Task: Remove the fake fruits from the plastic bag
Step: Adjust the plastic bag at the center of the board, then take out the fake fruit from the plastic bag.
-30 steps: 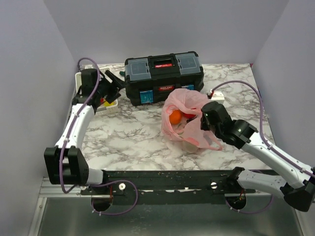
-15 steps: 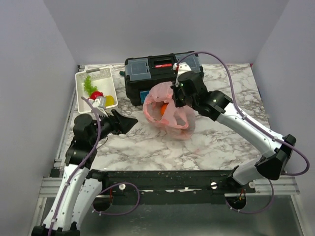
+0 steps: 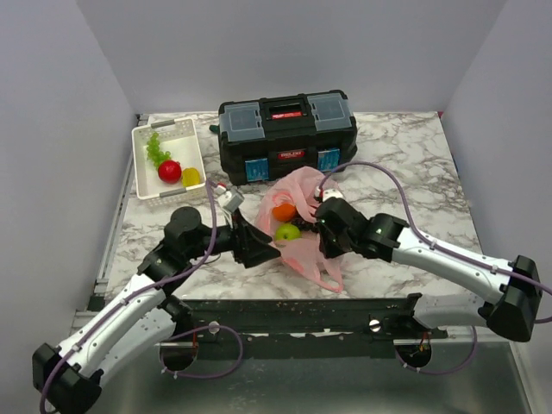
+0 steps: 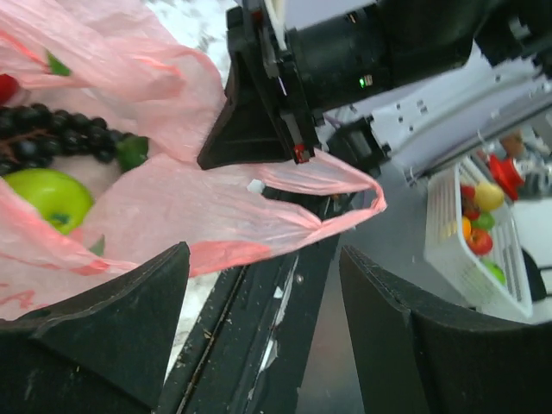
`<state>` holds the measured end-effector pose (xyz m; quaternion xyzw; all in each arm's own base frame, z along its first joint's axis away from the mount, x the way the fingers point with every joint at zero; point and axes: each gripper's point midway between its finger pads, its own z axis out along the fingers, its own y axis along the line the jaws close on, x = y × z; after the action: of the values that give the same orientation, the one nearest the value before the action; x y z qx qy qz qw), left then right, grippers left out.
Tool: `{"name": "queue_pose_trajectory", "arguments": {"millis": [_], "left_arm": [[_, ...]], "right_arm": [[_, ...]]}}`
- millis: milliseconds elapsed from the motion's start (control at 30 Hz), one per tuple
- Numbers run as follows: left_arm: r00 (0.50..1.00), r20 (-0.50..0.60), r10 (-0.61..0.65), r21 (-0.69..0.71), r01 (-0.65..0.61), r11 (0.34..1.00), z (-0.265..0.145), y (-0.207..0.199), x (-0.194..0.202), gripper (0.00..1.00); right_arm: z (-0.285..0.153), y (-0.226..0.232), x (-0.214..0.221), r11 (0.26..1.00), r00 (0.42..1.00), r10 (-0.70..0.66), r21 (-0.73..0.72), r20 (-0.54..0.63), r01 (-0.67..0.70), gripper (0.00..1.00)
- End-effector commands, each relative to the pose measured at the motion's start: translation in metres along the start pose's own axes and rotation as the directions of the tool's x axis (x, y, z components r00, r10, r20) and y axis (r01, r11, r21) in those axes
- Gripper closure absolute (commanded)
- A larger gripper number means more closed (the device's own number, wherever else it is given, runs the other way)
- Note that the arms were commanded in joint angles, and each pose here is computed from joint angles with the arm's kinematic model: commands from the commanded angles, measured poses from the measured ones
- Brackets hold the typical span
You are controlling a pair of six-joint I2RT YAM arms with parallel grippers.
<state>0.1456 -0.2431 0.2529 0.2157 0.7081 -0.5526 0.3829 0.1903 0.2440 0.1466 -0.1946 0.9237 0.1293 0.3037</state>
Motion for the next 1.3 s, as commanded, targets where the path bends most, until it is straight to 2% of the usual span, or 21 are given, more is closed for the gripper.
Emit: {"name": "queue_pose_trajectory", "arguments": {"millis": [0,100,300,433,667,900,1067,1267], "left_arm": [[0.995,-0.032,0.098,0.014,-0.098,0.995,0.023,-0.002,0.025,0.31],[0.988,-0.098,0.120,-0.031,-0.123,0.992,0.039,0.000,0.043,0.32],[0.991,-0.105,0.080,-0.316,-0.109,0.943,0.056,0.045,0.031,0.37],[0.990,-0.116,0.082,-0.377,-0.120,0.918,0.066,0.055,0.021,0.38],[0.988,-0.148,0.039,-0.448,-0.102,0.888,0.080,0.081,0.035,0.41],[0.978,-0.195,0.073,-0.553,-0.171,0.816,0.081,0.114,0.041,0.40],[0.979,-0.188,0.075,-0.609,-0.176,0.773,0.081,0.133,0.045,0.40],[0.973,-0.217,0.075,-0.649,-0.201,0.734,0.083,0.150,0.053,0.32]], "right_arm": [[-0.011,-0.001,0.023,0.979,0.979,0.202,-0.024,-0.016,-0.203,0.99],[-0.009,0.008,0.026,0.965,0.969,0.247,-0.090,-0.011,-0.247,0.99],[-0.001,0.015,0.031,0.958,0.965,0.259,-0.119,-0.028,-0.261,0.99],[0.002,0.022,0.037,0.950,0.962,0.267,-0.155,-0.050,-0.272,0.99],[0.011,0.029,0.048,0.936,0.956,0.283,-0.199,-0.074,-0.292,0.99],[0.030,0.030,0.059,0.937,0.953,0.287,-0.179,-0.094,-0.300,0.99],[0.049,0.028,0.078,0.946,0.951,0.286,-0.126,-0.119,-0.300,0.99],[0.058,0.025,0.087,0.948,0.949,0.287,-0.106,-0.129,-0.301,0.99]]}}
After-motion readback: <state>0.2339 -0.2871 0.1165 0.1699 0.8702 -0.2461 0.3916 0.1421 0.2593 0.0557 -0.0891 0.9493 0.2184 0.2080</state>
